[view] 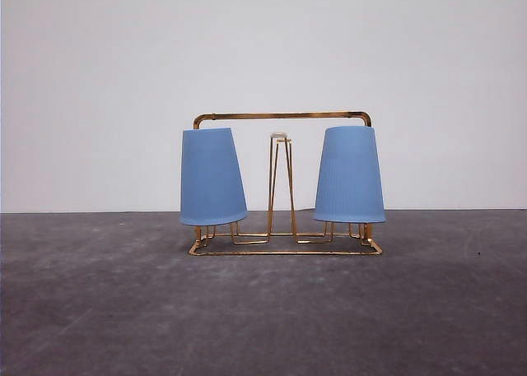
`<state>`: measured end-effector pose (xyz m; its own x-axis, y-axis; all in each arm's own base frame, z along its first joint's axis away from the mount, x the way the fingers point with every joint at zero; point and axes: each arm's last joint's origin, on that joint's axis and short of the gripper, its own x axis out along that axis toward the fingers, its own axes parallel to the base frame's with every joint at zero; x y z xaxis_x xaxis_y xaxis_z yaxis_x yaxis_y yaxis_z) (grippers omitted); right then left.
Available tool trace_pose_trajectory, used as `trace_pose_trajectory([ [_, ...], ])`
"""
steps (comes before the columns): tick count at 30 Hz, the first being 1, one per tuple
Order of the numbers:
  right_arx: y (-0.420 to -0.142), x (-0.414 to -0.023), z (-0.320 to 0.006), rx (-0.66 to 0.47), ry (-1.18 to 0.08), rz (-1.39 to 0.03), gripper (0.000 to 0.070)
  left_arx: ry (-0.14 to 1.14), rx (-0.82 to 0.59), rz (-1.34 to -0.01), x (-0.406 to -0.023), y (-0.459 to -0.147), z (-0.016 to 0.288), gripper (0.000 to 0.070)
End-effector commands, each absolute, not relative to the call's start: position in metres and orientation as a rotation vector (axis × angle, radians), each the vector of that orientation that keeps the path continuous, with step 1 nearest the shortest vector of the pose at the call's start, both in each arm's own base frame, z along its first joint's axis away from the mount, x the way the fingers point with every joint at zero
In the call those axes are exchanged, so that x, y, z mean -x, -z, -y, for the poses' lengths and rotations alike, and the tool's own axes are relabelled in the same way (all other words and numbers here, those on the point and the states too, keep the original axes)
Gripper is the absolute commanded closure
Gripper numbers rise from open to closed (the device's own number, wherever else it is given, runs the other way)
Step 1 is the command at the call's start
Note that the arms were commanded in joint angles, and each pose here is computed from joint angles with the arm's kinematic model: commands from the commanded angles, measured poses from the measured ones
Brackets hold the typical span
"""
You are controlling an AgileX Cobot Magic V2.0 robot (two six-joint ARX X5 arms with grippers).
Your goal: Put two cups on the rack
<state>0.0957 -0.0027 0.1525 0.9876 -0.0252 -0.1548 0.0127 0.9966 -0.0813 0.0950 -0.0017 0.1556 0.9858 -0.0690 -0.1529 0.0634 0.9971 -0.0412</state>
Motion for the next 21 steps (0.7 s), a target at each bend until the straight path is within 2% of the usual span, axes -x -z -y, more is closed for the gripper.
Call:
trace_pose_trajectory([
  [1,-0.1523,-0.0961,0.0030,0.087,0.024,-0.149,0.0689,0.062,0.041,-0.176,-0.0956,-0.1500,0.0015,0.0685],
  [21,-0.1522,-0.0961,0.0030,0.087,0.024,-0.149,0.0689,0.062,0.041,-0.176,-0.0956,-0.1500,0.0015,0.0685],
])
